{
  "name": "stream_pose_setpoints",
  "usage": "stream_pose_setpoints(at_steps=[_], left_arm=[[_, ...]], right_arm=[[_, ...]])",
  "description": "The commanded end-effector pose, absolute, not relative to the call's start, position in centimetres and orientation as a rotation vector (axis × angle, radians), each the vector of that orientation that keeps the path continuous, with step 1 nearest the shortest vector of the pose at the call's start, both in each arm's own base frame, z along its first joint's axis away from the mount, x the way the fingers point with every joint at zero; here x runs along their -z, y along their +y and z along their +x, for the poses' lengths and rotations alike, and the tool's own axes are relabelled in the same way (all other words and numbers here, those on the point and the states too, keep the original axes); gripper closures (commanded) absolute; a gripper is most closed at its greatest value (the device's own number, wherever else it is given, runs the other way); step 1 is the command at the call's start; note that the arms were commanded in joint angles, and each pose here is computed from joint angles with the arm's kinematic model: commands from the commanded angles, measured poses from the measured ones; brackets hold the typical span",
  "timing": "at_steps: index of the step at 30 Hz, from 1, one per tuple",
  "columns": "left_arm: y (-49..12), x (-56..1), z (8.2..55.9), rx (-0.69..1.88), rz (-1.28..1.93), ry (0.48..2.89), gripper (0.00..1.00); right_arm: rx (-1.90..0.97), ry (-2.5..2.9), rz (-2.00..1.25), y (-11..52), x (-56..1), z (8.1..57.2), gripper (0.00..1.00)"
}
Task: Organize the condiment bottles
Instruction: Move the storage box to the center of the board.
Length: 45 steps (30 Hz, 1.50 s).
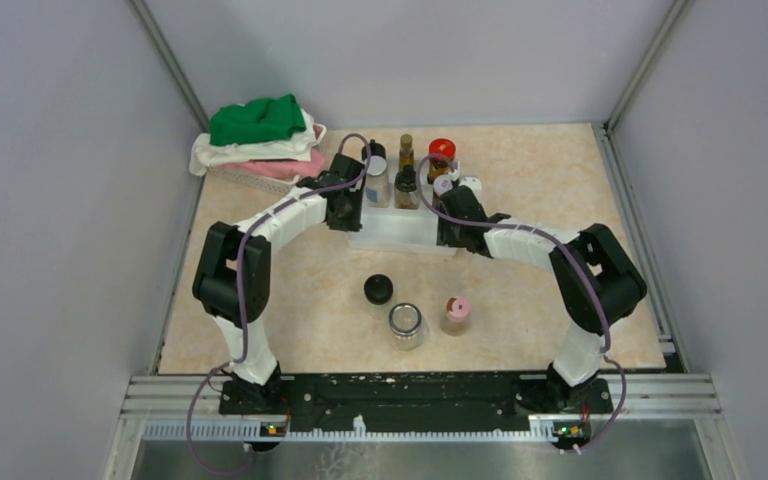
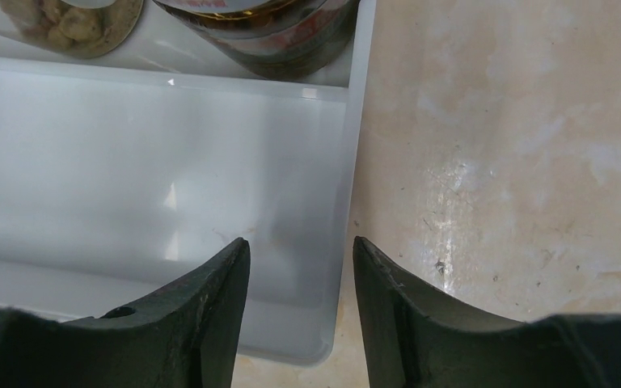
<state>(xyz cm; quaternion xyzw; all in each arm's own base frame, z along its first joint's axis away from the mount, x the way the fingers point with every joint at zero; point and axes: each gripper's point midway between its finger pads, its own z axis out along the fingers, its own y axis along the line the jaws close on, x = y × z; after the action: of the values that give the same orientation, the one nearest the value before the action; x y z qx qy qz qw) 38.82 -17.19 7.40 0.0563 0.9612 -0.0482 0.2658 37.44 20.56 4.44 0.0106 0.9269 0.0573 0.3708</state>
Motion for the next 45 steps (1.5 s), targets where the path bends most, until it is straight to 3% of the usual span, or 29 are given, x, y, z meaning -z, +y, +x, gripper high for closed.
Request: stream_pose_setpoints(at_steps=[1,7,18,45], left_arm=[[-16.4,-8.3,39.9,0.06,0.116,2.551,0.65],[-16.0,-7.2,39.2,0.037,0.095,2.59,0.65],[-16.2,-4.6,37.7,0.06,0.067,2.65,0.66],[-19.8,-4.9,32.8,0.085,0.146,2.657,0.68]], right_arm=[[-0.182,2.332,0.026,21.2,-5.4,39.2,0.53],[-0.163,2.348,0.024,20.7,-4.7,38.7,0.58],[-0.072,2.379,0.035,18.4,-4.0,37.5,0.9],[-0.043,2.38,0.077,14.5,-5.0,33.6,0.93]])
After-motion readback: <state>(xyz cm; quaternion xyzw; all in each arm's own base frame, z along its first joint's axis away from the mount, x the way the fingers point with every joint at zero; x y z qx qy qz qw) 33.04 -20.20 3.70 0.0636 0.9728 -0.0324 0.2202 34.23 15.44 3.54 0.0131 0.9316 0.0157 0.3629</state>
